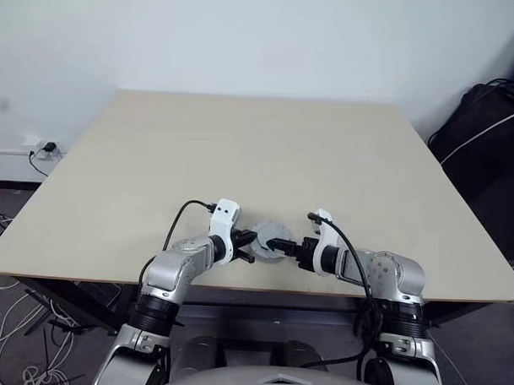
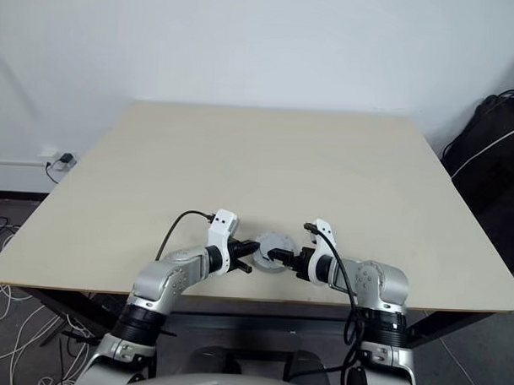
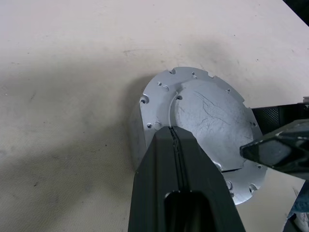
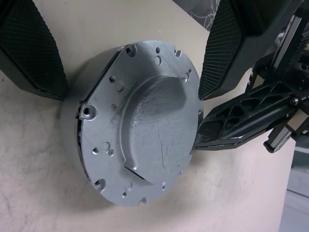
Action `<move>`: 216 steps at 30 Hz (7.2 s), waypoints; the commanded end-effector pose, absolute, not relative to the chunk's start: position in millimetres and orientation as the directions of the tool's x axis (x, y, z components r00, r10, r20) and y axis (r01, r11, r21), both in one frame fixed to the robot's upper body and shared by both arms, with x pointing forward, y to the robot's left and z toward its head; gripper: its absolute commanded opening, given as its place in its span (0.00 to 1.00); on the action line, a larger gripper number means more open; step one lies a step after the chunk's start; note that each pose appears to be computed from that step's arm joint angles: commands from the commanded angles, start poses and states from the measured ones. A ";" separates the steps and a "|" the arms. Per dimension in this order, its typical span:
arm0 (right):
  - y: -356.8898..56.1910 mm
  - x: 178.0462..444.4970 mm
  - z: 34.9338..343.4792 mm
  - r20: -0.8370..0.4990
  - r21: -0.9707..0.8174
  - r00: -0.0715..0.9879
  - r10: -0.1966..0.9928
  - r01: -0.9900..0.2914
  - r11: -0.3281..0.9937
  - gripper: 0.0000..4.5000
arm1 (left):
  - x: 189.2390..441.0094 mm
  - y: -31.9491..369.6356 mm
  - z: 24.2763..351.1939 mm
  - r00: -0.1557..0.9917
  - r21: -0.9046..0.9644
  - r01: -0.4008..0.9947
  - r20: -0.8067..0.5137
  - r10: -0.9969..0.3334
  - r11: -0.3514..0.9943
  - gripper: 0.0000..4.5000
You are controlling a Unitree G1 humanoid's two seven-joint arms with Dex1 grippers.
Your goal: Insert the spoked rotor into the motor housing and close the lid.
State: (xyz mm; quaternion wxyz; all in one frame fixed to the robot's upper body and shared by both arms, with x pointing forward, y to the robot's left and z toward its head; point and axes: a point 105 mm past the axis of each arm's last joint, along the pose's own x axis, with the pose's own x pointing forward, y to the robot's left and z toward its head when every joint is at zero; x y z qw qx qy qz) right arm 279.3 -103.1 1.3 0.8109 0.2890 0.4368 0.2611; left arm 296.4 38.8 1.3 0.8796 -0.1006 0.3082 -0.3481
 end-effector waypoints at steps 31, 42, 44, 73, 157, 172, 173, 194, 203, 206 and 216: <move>-90.4 281.8 14.0 -0.391 0.875 0.598 0.700 0.006 0.483 1.00 | 288.1 33.8 -1.4 0.534 -0.404 0.568 -0.483 -0.694 0.718 0.00; -91.8 282.9 10.7 -0.383 0.888 0.633 0.672 0.053 0.456 0.48 | 287.3 33.6 -1.8 0.531 -0.406 0.568 -0.484 -0.696 0.716 0.00; -90.2 282.0 10.6 -0.378 0.893 0.631 0.677 0.055 0.447 0.48 | 287.2 33.8 -1.8 0.531 -0.406 0.567 -0.484 -0.695 0.716 0.00; -83.6 268.2 2.6 -0.382 0.902 0.607 0.697 0.080 0.425 0.47 | 327.2 115.6 51.6 0.951 -0.441 0.125 -0.200 -0.234 0.889 0.00; -43.2 249.6 90.3 0.042 0.988 0.449 0.893 -0.152 0.030 0.46 | 230.4 60.0 60.4 0.872 -0.953 0.135 0.244 -0.424 -0.270 0.47; -48.2 251.6 91.0 -0.003 0.959 0.467 0.884 -0.251 0.136 0.89 | 233.4 65.9 59.3 0.883 -0.958 0.144 0.238 -0.405 -0.248 0.47; -49.7 251.9 91.2 -0.005 0.957 0.470 0.883 -0.254 0.140 0.96 | 234.1 67.3 59.1 0.886 -0.959 0.147 0.237 -0.398 -0.243 0.47; -73.1 277.4 82.6 -0.060 -0.078 0.764 0.642 -0.645 0.760 1.00 | 313.3 133.6 57.3 0.986 -0.990 0.132 0.125 -0.110 0.054 0.47; -81.3 273.4 63.3 -0.047 -0.169 0.794 0.606 -0.605 0.778 1.00 | 358.6 155.0 47.2 0.999 -0.995 0.025 0.023 -0.025 0.092 0.47; -82.9 272.2 57.3 -0.059 -0.154 0.804 0.592 -0.593 0.790 1.00 | 372.2 158.8 47.0 1.000 -0.994 0.004 0.003 -0.010 0.107 0.47; -84.4 272.4 54.0 -0.069 -0.128 0.825 0.561 -0.565 0.815 1.00 | 408.6 165.4 39.7 0.993 -0.973 -0.121 -0.118 0.024 0.195 0.47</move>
